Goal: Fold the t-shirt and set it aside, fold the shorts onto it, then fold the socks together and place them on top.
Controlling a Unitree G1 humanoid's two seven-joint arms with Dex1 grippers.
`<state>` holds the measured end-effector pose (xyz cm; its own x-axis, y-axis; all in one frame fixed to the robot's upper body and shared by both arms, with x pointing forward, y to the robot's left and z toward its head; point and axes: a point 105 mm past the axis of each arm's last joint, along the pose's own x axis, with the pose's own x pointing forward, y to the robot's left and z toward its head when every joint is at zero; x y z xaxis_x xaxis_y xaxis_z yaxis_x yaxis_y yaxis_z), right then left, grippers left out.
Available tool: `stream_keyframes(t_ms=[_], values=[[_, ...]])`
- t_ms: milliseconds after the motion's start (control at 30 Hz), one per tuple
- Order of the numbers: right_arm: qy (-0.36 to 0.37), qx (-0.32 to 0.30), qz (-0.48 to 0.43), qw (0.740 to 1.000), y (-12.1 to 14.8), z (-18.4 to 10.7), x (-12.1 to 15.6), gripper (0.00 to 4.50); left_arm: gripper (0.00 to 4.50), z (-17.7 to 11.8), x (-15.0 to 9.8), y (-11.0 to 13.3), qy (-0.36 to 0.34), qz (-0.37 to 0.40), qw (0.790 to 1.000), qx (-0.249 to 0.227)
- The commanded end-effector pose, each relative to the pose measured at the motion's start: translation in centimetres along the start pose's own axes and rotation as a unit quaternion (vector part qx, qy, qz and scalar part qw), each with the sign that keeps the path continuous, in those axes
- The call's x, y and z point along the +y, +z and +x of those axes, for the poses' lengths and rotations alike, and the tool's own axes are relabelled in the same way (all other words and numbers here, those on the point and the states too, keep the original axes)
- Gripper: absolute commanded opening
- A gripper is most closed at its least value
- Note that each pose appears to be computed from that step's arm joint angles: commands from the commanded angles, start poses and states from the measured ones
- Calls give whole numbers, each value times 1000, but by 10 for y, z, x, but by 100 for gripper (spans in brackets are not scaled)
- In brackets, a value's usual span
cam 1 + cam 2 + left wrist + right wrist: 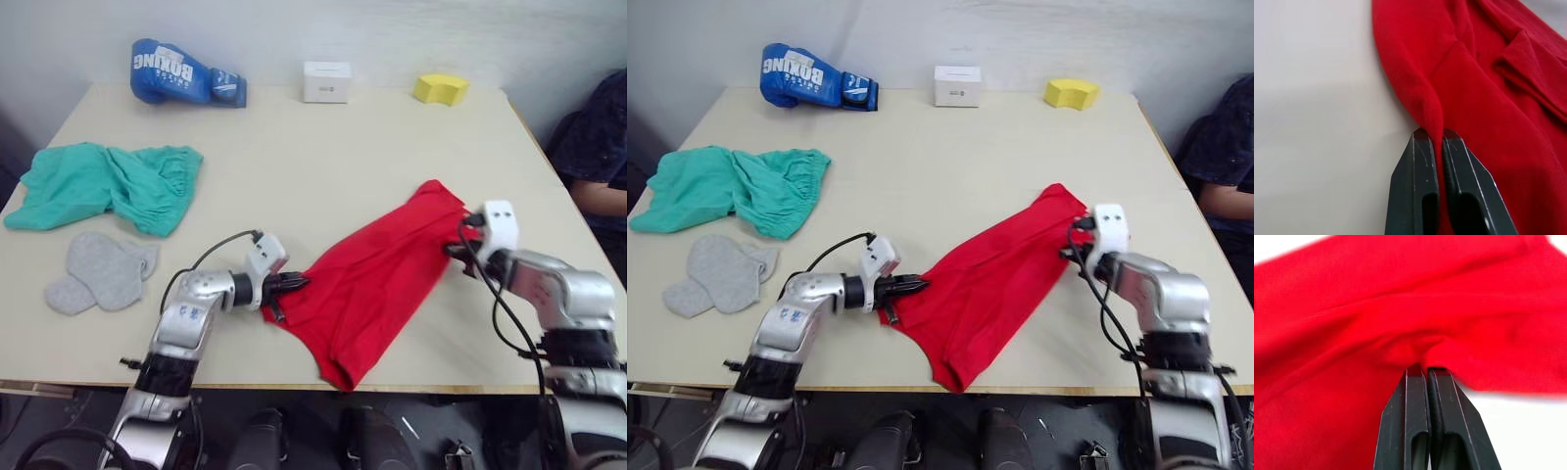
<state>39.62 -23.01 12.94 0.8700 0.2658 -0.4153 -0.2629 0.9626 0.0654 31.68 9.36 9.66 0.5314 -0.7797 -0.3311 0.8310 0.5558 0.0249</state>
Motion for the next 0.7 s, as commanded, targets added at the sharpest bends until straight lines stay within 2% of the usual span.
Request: stream_keyframes(t_ms=[33, 133, 233, 267, 300, 400, 467, 533, 633, 700], values=[[21, -18, -46, 999, 15, 15, 2, 1, 0, -12, -17, 12, 33, 4, 999, -26], [43, -12, -59, 997, 19, 23, 6, 1, 0, -16, -34, 8, 41, -4, 999, -22], [76, 3, -53, 996, 18, 18, 9, 1, 0, -19, -34, 6, 59, -18, 998, -20], [73, 4, -52, 996, 18, 14, 6, 0, 25, -21, -29, 5, 73, -16, 997, -14], [75, 8, -54, 996, 17, 8, 3, 20, 54, -22, -27, 4, 69, -17, 997, -9], [108, 25, -50, 993, 10, -13, 6, 100, 137, -26, -17, 11, 45, -11, 999, -11], [149, 33, -31, 988, 6, -34, 18, 172, 202, -29, 1, 22, 36, -32, 999, -21], [204, 46, -3, 978, 0, -58, 37, 237, 260, -26, 8, 34, -2, -56, 998, -25], [247, 69, 22, 966, -15, -85, 57, 350, 361, -15, 14, 52, -63, -52, 996, -30], [265, 73, 66, 959, -30, -98, 70, 416, 421, 5, 21, 62, -86, -12, 996, -20]])
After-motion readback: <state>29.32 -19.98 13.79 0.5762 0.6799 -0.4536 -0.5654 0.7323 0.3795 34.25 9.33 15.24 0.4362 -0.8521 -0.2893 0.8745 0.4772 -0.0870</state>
